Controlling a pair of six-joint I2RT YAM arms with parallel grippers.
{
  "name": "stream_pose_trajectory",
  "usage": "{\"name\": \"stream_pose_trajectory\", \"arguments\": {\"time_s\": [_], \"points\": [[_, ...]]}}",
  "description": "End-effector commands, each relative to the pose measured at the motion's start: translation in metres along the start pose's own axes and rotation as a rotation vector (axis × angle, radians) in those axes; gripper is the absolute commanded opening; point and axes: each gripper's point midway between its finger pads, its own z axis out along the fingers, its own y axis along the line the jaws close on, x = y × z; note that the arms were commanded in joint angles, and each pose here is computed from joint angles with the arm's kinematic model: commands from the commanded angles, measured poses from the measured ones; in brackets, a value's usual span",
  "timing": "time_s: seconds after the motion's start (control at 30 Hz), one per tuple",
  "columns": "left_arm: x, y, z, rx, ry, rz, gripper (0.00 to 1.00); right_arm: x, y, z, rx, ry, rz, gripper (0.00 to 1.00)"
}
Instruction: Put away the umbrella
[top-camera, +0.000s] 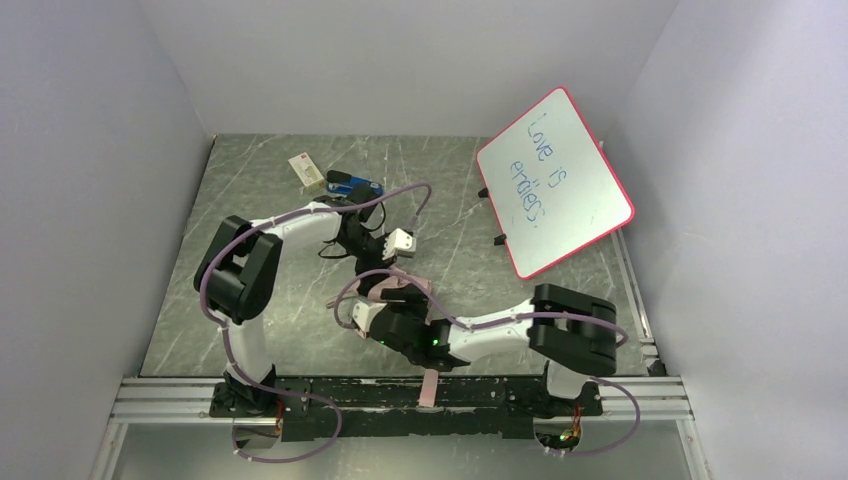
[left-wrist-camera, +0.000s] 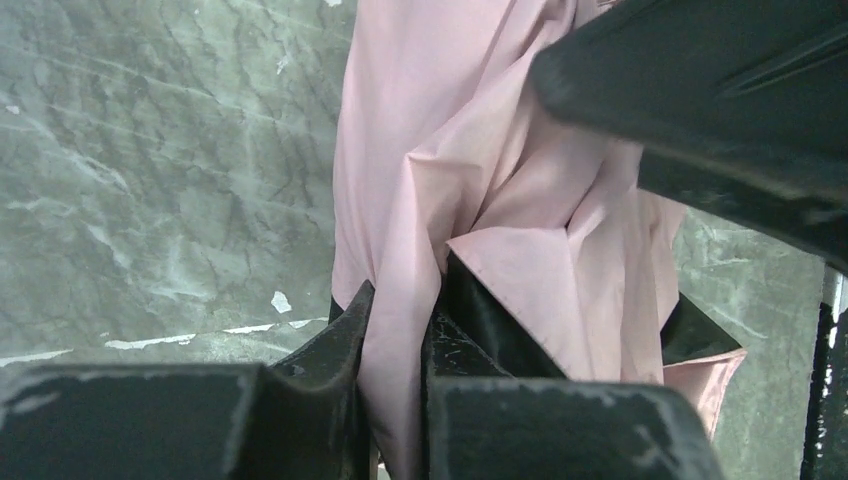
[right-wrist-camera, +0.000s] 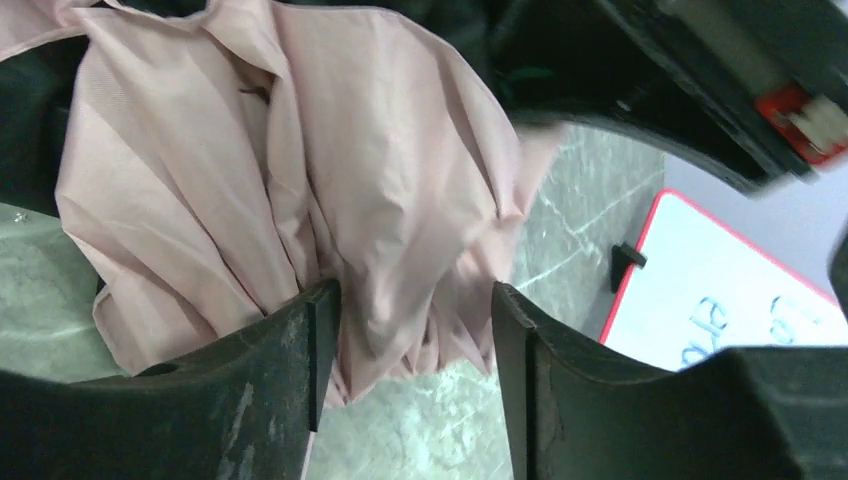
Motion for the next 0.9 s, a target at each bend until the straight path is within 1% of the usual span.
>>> {"name": "stream_pose_trajectory", "arguments": {"time_s": [0.0, 0.13, 0.2, 0.3, 0.37, 0.47, 0.6, 0.67, 0.73, 0.87], "points": [[0.042, 0.019, 0.009, -0.101, 0.168, -0.023, 0.09, 0.002, -0.016, -0.022, 0.037, -0.013, 0.159, 0.63], [0.036, 0.027, 0.007, -0.140, 0.150, -0.043, 0.06, -0.017, -0.040, -0.053, 0.056, -0.137, 0.414, 0.67], [0.029, 0.035, 0.005, -0.183, 0.129, -0.059, 0.05, -0.021, -0.051, -0.068, 0.055, -0.204, 0.572, 0.69], [0.024, 0.049, 0.002, -0.260, 0.111, -0.105, 0.05, -0.016, -0.064, -0.087, 0.056, -0.277, 0.839, 0.75], [0.023, 0.059, 0.000, -0.309, 0.114, -0.121, 0.05, -0.002, -0.071, -0.090, 0.081, -0.249, 0.980, 0.76], [0.028, 0.075, -0.003, -0.379, 0.144, -0.142, 0.05, 0.021, -0.075, -0.087, 0.094, -0.176, 1.145, 0.76], [0.031, 0.093, -0.007, -0.455, 0.172, -0.162, 0.05, 0.043, -0.071, -0.075, -0.028, -0.128, 1.367, 0.76], [0.031, 0.101, -0.009, -0.491, 0.180, -0.173, 0.05, 0.057, -0.066, -0.069, -0.080, -0.092, 1.453, 0.76], [0.031, 0.108, -0.010, -0.514, 0.185, -0.181, 0.05, 0.069, -0.057, -0.066, -0.125, -0.039, 1.508, 0.76], [0.028, 0.115, -0.009, -0.527, 0.186, -0.184, 0.05, 0.071, -0.032, -0.060, -0.264, 0.022, 1.524, 0.76]]}}
